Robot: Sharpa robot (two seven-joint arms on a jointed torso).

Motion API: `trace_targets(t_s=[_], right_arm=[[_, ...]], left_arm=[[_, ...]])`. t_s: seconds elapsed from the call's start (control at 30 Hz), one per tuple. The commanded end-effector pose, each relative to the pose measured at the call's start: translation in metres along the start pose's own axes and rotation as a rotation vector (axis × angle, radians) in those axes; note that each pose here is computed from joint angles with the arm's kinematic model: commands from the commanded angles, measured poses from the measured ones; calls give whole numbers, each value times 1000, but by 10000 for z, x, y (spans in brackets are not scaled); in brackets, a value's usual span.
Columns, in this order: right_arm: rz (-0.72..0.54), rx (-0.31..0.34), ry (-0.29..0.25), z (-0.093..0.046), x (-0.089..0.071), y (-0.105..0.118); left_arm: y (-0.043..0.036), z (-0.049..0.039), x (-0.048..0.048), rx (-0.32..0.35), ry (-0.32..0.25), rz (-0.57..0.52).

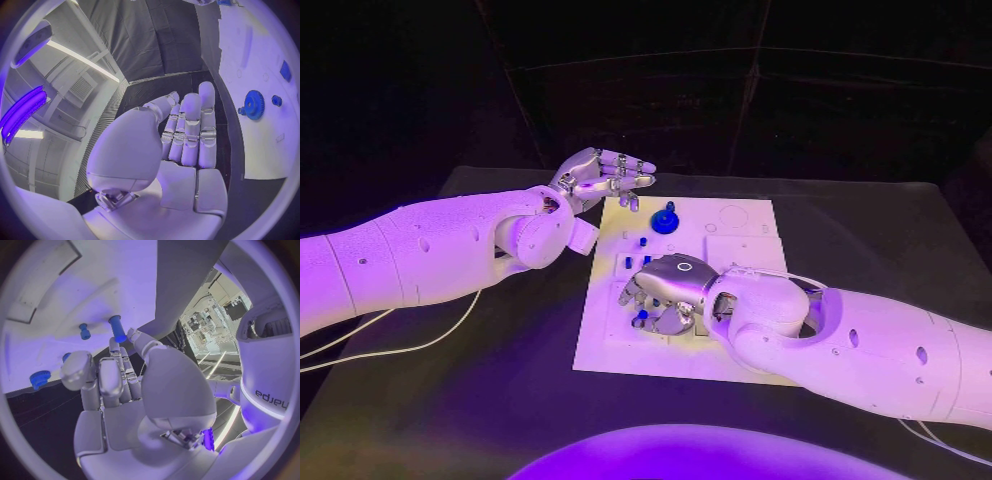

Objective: Assemble the parts on the task board

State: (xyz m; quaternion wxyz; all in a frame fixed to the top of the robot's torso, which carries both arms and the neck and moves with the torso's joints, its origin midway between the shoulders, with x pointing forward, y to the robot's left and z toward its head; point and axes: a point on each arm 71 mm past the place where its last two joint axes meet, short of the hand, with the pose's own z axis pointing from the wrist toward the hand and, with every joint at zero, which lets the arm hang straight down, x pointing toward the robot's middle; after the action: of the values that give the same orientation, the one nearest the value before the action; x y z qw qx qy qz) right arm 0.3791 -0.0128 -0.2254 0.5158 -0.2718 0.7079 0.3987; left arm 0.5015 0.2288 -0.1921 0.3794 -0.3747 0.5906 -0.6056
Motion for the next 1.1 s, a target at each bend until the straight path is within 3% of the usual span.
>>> trace_targets(t_s=[0.03,0.7,1.1], right_arm=[[7,-5,-5,5,-9,6],[-18,42,64,-31,45,-95],[-22,32,50,-26,34,-82]], left_arm=[[-15,2,11,5,11,-8],[-14,-2,1,4,8,-7],[-14,-1,0,3,7,-7]])
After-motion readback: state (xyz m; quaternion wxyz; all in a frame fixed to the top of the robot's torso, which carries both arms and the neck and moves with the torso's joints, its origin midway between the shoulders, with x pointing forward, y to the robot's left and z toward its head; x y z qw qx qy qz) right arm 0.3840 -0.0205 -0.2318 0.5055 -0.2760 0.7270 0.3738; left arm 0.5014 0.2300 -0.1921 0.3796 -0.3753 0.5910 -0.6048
